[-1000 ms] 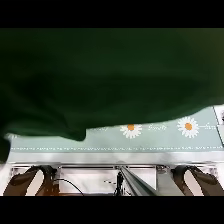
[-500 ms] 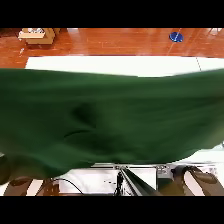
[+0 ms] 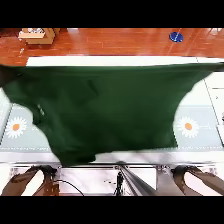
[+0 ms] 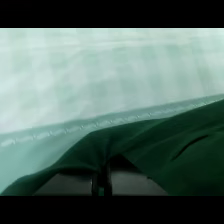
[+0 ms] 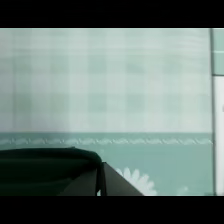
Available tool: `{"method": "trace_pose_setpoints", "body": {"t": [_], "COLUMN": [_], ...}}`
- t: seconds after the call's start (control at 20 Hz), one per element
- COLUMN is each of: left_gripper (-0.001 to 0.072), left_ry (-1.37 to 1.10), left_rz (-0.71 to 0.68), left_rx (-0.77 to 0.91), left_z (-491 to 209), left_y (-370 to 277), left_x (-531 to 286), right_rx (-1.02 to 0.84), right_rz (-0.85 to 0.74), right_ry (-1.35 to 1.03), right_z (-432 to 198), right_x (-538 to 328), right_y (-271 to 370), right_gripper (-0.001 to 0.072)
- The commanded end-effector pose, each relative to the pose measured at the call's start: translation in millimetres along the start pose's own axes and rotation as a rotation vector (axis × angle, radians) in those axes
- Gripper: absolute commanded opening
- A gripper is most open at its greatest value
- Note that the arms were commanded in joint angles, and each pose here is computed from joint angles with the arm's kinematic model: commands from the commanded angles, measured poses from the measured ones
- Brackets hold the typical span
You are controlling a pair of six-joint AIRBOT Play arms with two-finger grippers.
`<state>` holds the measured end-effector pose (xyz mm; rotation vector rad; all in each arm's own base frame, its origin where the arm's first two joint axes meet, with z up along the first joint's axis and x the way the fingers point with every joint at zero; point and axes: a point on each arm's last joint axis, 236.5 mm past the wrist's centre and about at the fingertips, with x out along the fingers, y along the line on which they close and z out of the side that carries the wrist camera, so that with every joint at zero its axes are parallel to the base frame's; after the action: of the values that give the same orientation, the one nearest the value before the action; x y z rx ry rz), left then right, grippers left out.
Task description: Fold the shirts.
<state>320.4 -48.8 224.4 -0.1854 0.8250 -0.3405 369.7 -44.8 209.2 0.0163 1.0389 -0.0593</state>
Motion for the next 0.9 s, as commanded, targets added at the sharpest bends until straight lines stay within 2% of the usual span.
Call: {"method": "trace_pose_setpoints", "body": {"t": [0.0,0.15,0.4,0.7,0.85], "left_gripper": [0.0027,0.0028,0.0028,0.0028,0.0028], "left_ry": [-0.009,0.036,0.090,0.102,0.184], "left_rz": [-0.027,-0.040,-0.067,-0.033,-0.067], "left_rx": [-0.018,-0.093,-0.063,-0.021,-0.020], "left_z": [22.5,18.4,-1.2,-15.8,-37.9], "left_y": [43.4,79.6,101.2,119.8,114.8], "left_x": [81.1,148.4,220.6,269.4,274.9], "right_rx": [0.018,0.061,0.144,0.181,0.121], "right_rz": [0.070,0.139,0.225,0.232,0.237], "right_ry": [0.015,0.002,0.001,0.044,0.140], "right_z": [33.2,50.6,57.6,43.5,18.1], "right_x": [97.0,162.0,236.8,292.0,299.3], "right_y": [11.1,24.4,41.5,42.7,44.7], "right_gripper": [0.0015,0.0015,0.0015,0.0015,0.0015]}}
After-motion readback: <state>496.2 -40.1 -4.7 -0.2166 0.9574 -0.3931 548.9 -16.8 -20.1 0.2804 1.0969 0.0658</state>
